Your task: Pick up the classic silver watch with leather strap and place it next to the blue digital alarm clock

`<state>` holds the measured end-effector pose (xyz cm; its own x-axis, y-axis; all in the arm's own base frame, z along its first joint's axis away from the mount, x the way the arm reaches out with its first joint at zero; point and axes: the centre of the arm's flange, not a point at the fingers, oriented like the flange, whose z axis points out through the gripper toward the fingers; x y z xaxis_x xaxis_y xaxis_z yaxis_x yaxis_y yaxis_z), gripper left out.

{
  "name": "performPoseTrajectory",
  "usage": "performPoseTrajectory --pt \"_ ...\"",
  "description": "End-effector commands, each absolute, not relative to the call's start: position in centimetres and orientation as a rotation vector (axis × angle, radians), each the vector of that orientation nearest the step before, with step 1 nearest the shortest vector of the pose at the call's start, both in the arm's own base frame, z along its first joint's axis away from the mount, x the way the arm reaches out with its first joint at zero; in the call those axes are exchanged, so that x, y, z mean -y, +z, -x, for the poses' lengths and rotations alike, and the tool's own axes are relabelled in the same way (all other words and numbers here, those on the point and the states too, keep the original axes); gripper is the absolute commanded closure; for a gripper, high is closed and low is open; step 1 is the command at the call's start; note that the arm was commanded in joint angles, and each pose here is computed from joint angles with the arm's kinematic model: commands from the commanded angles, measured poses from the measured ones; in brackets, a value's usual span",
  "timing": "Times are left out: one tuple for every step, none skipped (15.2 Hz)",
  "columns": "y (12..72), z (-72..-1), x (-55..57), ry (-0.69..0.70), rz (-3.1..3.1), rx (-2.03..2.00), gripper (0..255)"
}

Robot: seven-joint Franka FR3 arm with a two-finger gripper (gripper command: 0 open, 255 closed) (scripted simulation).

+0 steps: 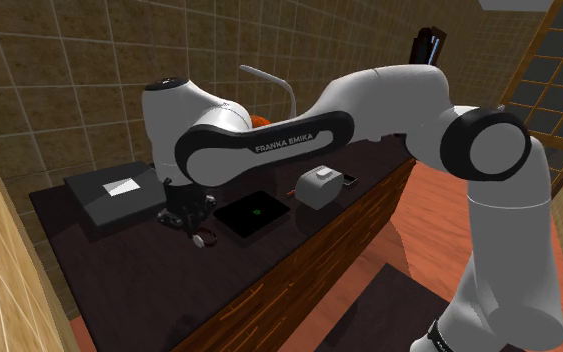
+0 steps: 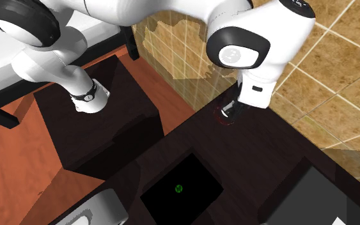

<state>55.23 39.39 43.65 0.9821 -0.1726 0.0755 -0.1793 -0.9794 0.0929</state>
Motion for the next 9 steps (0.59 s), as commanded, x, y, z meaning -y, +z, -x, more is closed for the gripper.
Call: performPoseTrajectory --pt "44.7 -55.3 -39.5 0.101 -3.028 0.269 255" --pt "45.3 -55.3 -39.5 0.101 -3.028 0.269 255" --pt "45.8 -55.3 -39.5 0.101 -3.028 0.269 255" --pt "46.3 -55.3 -39.5 0.101 -3.028 0.269 255" --pt "46.9 -55.3 -39.5 0.101 -3.028 0.269 255" --pt "47.4 -55.3 -39.5 0.101 -3.028 0.269 255" --pt "47.9 -55.3 -39.5 0.101 -3.028 0.269 255" --pt "48.4 -55.3 -39.5 0.101 -3.028 0.269 255" --pt "49.0 -55.3 -39.5 0.101 -3.028 0.269 255"
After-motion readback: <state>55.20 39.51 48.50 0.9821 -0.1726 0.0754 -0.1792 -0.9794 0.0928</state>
